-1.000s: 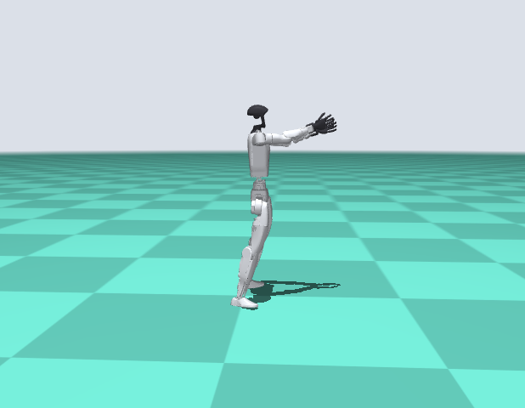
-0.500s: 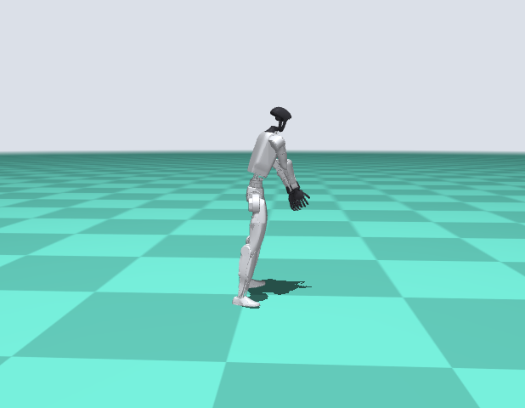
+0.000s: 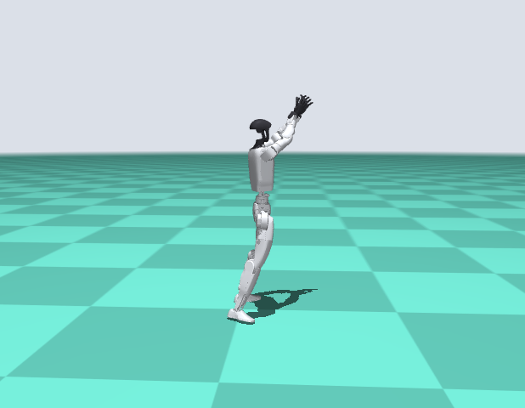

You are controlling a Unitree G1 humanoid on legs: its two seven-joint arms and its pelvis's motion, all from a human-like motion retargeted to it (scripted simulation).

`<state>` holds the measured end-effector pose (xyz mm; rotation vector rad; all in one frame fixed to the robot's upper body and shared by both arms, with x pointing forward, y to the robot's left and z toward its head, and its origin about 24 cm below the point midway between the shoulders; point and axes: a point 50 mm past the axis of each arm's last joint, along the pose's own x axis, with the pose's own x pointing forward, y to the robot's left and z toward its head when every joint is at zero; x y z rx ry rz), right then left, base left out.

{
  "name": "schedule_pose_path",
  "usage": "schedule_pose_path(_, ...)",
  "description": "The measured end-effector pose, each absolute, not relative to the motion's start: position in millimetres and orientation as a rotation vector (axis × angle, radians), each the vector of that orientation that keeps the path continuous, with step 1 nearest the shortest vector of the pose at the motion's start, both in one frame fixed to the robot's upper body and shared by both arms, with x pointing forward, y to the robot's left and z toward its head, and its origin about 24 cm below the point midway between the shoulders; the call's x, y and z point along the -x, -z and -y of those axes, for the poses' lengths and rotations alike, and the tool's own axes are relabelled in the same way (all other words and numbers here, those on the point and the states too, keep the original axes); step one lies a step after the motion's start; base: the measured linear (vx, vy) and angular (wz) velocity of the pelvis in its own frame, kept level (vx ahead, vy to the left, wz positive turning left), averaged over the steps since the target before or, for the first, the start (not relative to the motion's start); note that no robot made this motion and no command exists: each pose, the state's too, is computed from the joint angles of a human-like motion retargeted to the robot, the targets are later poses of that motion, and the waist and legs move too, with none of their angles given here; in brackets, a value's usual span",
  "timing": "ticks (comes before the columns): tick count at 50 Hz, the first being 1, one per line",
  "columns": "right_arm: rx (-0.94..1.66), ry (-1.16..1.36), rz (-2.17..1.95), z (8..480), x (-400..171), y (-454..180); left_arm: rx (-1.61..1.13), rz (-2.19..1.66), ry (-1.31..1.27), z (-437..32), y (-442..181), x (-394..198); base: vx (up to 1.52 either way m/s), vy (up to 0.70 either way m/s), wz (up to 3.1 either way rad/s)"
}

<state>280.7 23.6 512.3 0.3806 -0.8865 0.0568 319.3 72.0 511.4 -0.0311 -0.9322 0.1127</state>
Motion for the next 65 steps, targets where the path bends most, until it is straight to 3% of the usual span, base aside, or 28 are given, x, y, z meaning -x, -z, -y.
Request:
schedule_pose_path(8,-0.381,-0.021,0.672,-24,-327,-455,0.024,0.709,-0.102,-81,-447,-367,0.04,-0.01,-0.04)
schedule_pose_path(18,-0.401,0.186,-0.051,-3,-400,-229,0.083,-0.044,-0.135,-84,-208,-426,-0.06,-0.01,-0.06)
schedule_pose_path(27,-0.504,0.414,-0.702,19,-337,-17,0.087,-0.715,-0.199,-81,1,-348,-0.16,0.04,-0.18)
schedule_pose_path(37,-0.544,0.532,-0.892,24,-273,54,0.139,-0.93,-0.251,-66,72,-279,-0.07,0.08,-0.4)
schedule_pose_path(42,-0.534,0.504,-0.831,24,-295,35,0.111,-0.839,-0.232,-66,52,-300,0.08,0.09,-0.5)
schedule_pose_path(46,-0.582,0.417,-0.654,33,-347,-25,0.119,-0.645,-0.195,-61,-8,-350,0.11,0.07,-0.39)
schedule_pose_path(52,-0.595,0.223,-0.062,48,-411,-215,0.147,-0.081,-0.1,-31,-203,-414,0.13,-0.05,-0.05)
schedule_pose_path(58,-0.577,0.029,0.574,43,-369,-408,0.058,0.589,0.019,-17,-405,-376,0.15,-0.2,0.07)
schedule_pose_path(65,-0.434,-0.043,0.998,30,-298,-505,0.045,1.018,0.073,-19,-500,-309,0.13,-0.27,0.34)
